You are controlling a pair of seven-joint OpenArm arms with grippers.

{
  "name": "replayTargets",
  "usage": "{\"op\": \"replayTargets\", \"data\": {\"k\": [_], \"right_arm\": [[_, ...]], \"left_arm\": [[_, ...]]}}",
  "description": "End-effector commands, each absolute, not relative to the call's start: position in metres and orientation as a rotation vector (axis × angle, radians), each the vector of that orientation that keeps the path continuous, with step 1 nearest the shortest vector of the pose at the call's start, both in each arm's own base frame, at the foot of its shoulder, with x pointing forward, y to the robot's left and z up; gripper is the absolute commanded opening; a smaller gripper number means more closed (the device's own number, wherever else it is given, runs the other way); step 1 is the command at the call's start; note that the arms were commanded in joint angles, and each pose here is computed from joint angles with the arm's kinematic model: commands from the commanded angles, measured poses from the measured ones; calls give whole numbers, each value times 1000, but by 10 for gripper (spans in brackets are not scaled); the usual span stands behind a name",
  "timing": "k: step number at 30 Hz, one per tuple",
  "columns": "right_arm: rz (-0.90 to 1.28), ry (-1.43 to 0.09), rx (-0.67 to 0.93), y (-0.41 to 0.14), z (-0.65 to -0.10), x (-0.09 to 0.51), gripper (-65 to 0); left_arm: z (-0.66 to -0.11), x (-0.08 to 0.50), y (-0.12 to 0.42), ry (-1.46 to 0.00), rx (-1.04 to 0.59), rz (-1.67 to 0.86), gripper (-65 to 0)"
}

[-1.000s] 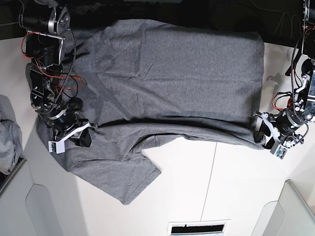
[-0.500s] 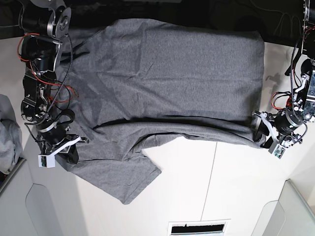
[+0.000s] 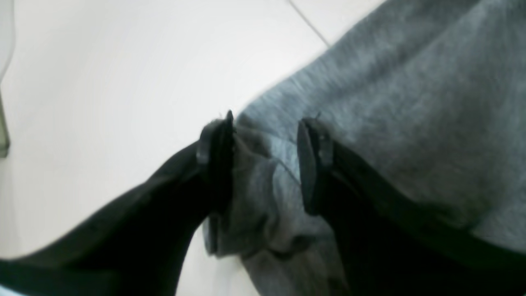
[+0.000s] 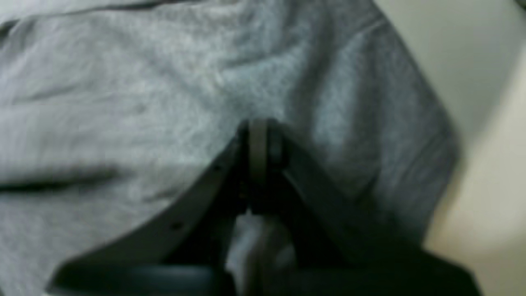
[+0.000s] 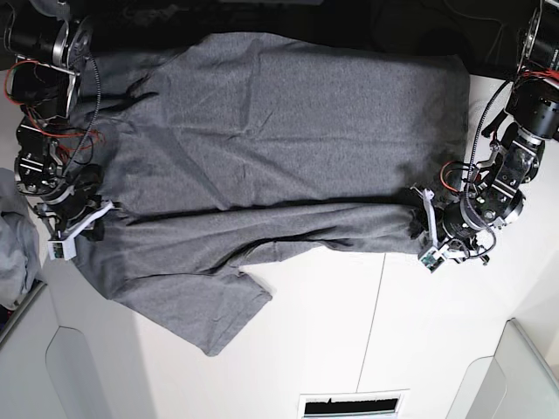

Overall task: Layout the t-shirt on the table in an organized manner, then fold the t-shirt properly
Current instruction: 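Grasp the shirt's fold line with both grippers and drag it toward the hem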

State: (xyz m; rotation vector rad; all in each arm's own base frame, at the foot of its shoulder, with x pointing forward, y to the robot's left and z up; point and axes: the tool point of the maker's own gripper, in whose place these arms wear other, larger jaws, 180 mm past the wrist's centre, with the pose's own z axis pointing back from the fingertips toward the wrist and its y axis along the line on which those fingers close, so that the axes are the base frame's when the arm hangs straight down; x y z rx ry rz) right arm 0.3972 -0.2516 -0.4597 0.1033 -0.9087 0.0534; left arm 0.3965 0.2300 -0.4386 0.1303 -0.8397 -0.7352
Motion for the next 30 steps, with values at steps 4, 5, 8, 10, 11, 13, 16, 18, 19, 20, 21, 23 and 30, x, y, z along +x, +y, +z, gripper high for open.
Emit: {"op": "replayTargets", "data": {"k": [4,5,8,10,11,13,16,18,19,20,21,23,30], "right_arm": [[18,-985,136,-268,-437,407,-650],[14,-987,138,-269,-437,406,-650],[-5,-986,149,-269,-439,402,-650],[-15,-977,156,-269,-444,397,-650],[-19,-972,158,-269,-446,394,-650],[-21,-967,160,-269,-448,392,-650],[-21,-964,159,-269,-449,390,-650],[-21,-964,159,-269,-449,390,-650],[-21,-964,159,-269,-449,391,-650],[-23,-966,159,-269,-449,391,-650],[-31,-974,165,-269,-447,392,-650],[-59,-993,183,-269,-443,395,-650],[-92,-1037,208,-268,-429,409,-650]], "left_arm": [[-427,424,251,-871,224,-691,-366],[-427,428,254,-869,236,-675,-366],[-423,443,259,-868,252,-640,-366],[-416,453,261,-876,261,-625,-366],[-410,459,263,-886,267,-620,-366],[-397,470,264,-912,276,-612,-366],[-375,489,265,-946,282,-583,-366],[-363,498,266,-955,267,-535,-366],[-359,501,268,-943,263,-523,-366],[-357,502,269,-918,260,-520,-366],[-357,501,271,-889,260,-517,-366],[-359,495,270,-832,236,-559,-367],[-377,443,249,-822,174,-722,-471]]}}
